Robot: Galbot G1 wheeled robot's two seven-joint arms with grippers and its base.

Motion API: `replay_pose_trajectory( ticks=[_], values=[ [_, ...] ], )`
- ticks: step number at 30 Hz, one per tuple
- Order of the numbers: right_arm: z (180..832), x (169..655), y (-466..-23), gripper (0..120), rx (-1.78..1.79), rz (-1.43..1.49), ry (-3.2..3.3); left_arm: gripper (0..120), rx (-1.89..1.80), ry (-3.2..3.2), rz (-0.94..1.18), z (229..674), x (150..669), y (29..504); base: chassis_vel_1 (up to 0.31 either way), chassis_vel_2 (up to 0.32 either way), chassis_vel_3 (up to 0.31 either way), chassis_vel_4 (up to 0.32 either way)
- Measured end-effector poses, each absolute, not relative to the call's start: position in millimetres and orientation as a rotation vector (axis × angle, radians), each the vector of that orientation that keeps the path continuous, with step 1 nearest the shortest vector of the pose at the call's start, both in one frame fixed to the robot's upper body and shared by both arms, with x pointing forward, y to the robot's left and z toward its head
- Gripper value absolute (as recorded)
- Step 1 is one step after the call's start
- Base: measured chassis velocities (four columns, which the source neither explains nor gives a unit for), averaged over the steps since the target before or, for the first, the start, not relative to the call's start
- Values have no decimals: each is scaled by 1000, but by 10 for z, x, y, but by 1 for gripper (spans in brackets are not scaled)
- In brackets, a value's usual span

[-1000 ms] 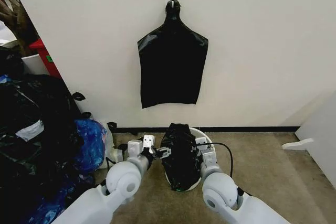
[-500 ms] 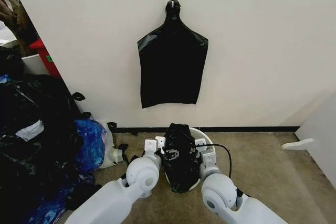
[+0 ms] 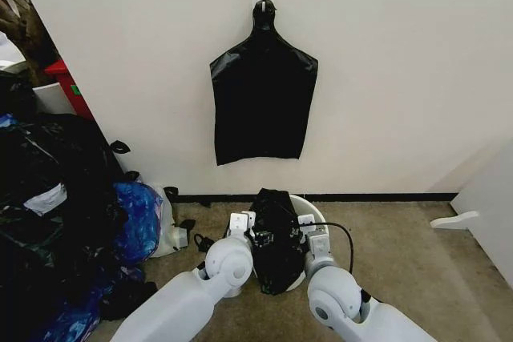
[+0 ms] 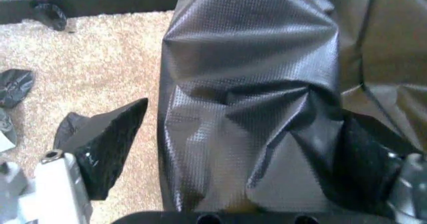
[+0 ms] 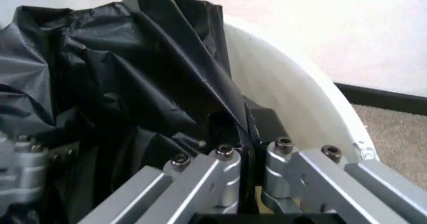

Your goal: Place the garbage bag over the trash bin.

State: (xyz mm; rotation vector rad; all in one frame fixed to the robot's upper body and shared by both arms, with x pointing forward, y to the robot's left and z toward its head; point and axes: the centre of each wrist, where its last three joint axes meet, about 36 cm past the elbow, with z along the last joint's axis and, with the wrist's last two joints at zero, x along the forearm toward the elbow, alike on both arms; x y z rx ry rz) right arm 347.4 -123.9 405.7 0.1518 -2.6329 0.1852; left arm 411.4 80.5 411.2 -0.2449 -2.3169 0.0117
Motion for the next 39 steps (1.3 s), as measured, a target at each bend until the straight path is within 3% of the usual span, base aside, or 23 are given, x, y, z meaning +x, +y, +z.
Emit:
replay_pose_trajectory(
  ticks=[24, 27, 39],
  values=[
    [4136, 3465, -1325, 0, 149, 187, -2659, 7, -264, -2269, 21, 4041, 3971, 734, 0, 0, 0, 0],
    [4174, 3451, -1338, 0, 150, 176, -2671, 2, -261, -2285, 34, 4047, 3931, 710, 0, 0, 0, 0],
    [4715, 3222, -1405, 0, 215, 118, -2776, 2, -224, -2475, 202, 4248, 3785, 762, 0, 0, 0, 0]
  ],
)
